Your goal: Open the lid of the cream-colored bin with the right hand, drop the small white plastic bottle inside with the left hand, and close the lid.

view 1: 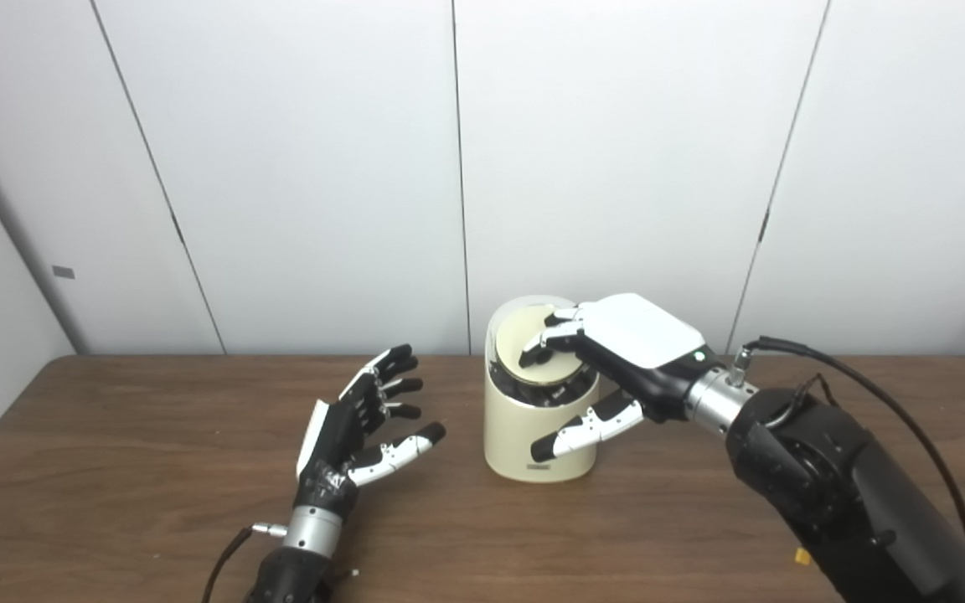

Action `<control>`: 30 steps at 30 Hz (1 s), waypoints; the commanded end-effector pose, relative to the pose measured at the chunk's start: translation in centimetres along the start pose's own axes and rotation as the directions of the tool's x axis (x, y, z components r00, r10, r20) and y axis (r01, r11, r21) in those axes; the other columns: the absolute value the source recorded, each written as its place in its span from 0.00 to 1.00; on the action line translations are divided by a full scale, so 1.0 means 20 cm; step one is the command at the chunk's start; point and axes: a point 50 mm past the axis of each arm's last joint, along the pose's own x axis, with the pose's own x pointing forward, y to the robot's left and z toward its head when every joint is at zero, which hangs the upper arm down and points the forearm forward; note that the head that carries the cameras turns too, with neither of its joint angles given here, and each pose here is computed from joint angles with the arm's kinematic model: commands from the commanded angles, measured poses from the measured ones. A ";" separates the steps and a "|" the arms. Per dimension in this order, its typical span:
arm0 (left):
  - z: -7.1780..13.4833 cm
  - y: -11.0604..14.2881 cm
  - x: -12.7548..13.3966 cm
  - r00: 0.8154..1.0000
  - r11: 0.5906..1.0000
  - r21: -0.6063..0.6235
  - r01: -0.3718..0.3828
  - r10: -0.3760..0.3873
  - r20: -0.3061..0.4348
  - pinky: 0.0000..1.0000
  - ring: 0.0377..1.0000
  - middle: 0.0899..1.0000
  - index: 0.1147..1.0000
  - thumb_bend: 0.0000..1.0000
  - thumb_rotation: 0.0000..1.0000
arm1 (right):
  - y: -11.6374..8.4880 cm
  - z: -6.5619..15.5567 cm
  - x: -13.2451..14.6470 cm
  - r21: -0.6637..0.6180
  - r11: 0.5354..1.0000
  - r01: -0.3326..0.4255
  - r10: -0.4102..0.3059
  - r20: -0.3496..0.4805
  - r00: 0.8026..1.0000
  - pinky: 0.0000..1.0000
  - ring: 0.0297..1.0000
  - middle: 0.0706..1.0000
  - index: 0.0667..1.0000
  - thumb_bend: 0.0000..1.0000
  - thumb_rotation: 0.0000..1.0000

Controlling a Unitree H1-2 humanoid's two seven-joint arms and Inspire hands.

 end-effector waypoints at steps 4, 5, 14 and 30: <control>0.02 -0.02 0.00 1.000 1.000 -0.016 -0.009 0.009 0.020 0.63 0.77 0.83 0.85 0.71 0.09 | -0.05 0.02 0.02 -0.029 0.999 0.034 -0.033 0.017 0.999 0.90 0.88 0.70 0.70 0.73 0.74; 0.02 -0.02 0.00 1.000 1.000 -0.015 -0.009 0.009 0.020 0.63 0.77 0.83 0.85 0.71 0.09 | -0.05 0.02 0.01 -0.029 0.999 0.031 -0.030 0.019 0.999 0.89 0.88 0.70 0.70 0.73 0.74; 0.02 -0.01 -0.01 1.000 1.000 -0.021 -0.012 0.012 0.017 0.63 0.77 0.84 0.85 0.70 0.08 | 0.00 0.03 0.02 -0.047 0.999 -0.026 0.026 0.009 1.000 0.90 0.89 0.73 0.72 0.75 0.79; 0.04 0.00 -0.02 1.000 1.000 -0.017 -0.009 0.009 0.016 0.62 0.77 0.84 0.86 0.68 0.05 | 0.03 0.06 0.03 -0.070 0.979 -0.190 0.183 -0.103 0.978 0.94 0.90 0.75 0.73 0.74 0.79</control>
